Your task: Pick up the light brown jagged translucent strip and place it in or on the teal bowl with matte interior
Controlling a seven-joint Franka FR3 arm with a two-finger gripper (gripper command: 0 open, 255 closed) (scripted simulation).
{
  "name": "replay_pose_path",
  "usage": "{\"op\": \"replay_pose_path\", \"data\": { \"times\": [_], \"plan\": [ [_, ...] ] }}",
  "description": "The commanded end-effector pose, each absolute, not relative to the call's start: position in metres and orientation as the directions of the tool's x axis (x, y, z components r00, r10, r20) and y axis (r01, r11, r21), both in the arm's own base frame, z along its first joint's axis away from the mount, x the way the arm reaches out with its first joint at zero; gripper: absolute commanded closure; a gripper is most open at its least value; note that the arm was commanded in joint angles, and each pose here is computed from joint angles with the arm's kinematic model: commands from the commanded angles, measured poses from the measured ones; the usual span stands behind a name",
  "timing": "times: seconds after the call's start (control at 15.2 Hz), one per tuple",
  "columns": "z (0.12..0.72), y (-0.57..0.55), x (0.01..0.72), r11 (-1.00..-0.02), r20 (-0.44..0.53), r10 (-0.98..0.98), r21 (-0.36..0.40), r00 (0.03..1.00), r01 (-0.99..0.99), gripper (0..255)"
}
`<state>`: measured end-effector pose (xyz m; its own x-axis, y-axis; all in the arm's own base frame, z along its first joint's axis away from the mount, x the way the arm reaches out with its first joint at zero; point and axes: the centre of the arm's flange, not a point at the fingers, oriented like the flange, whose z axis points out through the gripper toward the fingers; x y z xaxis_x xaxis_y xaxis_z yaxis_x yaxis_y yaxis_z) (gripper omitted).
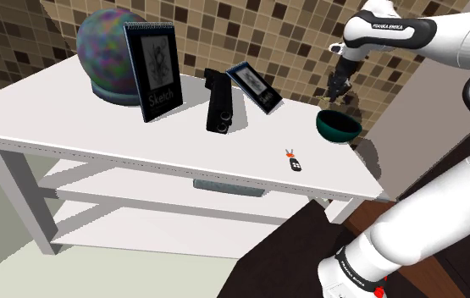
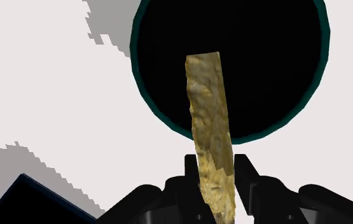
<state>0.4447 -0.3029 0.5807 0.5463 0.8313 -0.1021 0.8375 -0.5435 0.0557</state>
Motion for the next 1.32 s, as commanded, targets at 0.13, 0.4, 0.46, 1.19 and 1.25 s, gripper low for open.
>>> {"op": "replay_pose_path", "data": {
  "times": [0.13, 0.4, 0.46, 1.19, 1.25],
  "plan": [
    [0.581, -0.342, 0.406, -0.542, -0.102, 0.832, 0.056, 0.545, 0.838, 255],
    [0.576, -0.372, 0.377, -0.542, -0.102, 0.832, 0.056, 0.545, 0.838, 255],
    [0.571, -0.372, 0.377, -0.542, -0.102, 0.832, 0.056, 0.545, 0.838, 255],
    [0.513, -0.372, 0.377, -0.542, -0.102, 0.832, 0.056, 0.545, 0.838, 255],
    [0.508, -0.372, 0.377, -0.542, -0.102, 0.832, 0.056, 0.545, 0.838, 255]
  ]
}}
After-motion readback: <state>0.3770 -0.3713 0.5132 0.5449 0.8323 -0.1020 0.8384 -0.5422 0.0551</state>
